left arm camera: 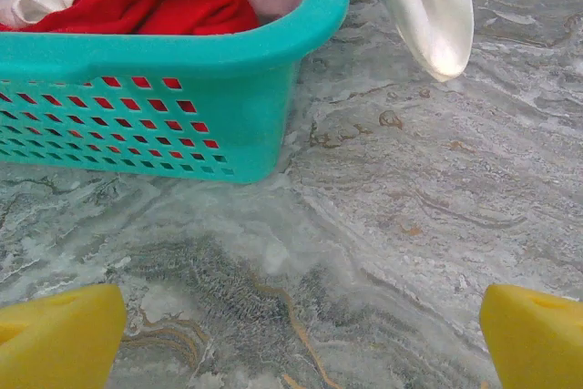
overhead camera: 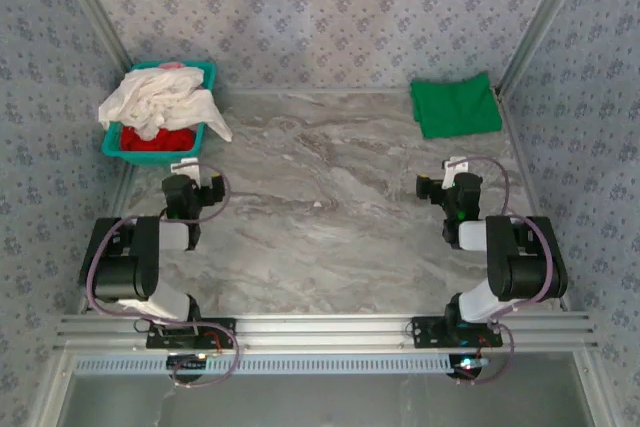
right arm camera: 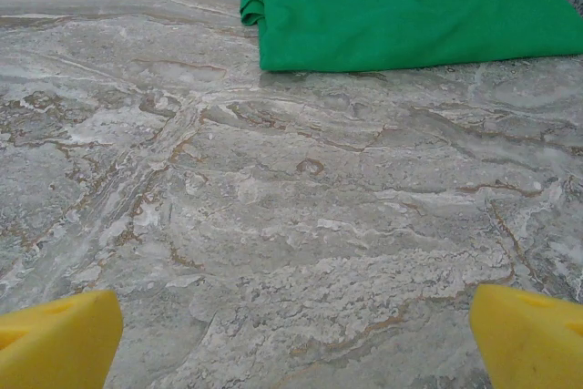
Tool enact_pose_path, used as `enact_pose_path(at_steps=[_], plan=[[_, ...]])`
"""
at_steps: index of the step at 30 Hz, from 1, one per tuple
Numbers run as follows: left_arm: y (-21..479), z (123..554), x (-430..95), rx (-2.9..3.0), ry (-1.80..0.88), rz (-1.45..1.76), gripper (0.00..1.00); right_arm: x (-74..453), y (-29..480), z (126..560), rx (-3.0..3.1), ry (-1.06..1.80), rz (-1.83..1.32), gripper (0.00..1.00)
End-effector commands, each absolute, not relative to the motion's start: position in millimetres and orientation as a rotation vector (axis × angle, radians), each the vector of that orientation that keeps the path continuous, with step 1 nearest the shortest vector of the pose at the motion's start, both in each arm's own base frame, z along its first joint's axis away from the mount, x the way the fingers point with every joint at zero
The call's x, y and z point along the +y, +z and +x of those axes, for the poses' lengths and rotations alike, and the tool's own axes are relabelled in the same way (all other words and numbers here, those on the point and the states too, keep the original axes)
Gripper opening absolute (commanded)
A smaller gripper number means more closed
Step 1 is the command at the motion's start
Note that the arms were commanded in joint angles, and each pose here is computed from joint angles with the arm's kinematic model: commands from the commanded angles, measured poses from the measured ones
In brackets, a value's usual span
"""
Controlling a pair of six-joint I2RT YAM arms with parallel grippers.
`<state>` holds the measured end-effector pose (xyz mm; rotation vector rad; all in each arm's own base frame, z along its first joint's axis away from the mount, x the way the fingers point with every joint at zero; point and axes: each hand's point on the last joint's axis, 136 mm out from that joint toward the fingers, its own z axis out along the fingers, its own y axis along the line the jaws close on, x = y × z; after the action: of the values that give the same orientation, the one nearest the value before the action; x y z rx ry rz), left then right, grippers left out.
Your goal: Fold and stack the t-shirts
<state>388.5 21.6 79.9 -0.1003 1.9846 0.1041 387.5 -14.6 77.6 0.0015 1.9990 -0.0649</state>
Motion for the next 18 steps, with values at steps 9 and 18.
enact_pose_path(at_steps=[9,18], plan=[[89.4,396.9,20.2,1.957,0.075,-0.109,1.00,-15.4,84.8,392.0,1.971,-0.051,0.017,1.00],[89.6,397.2,20.0,1.957,0.071,-0.109,1.00,-15.8,84.4,392.0,1.973,-0.046,0.020,1.00]])
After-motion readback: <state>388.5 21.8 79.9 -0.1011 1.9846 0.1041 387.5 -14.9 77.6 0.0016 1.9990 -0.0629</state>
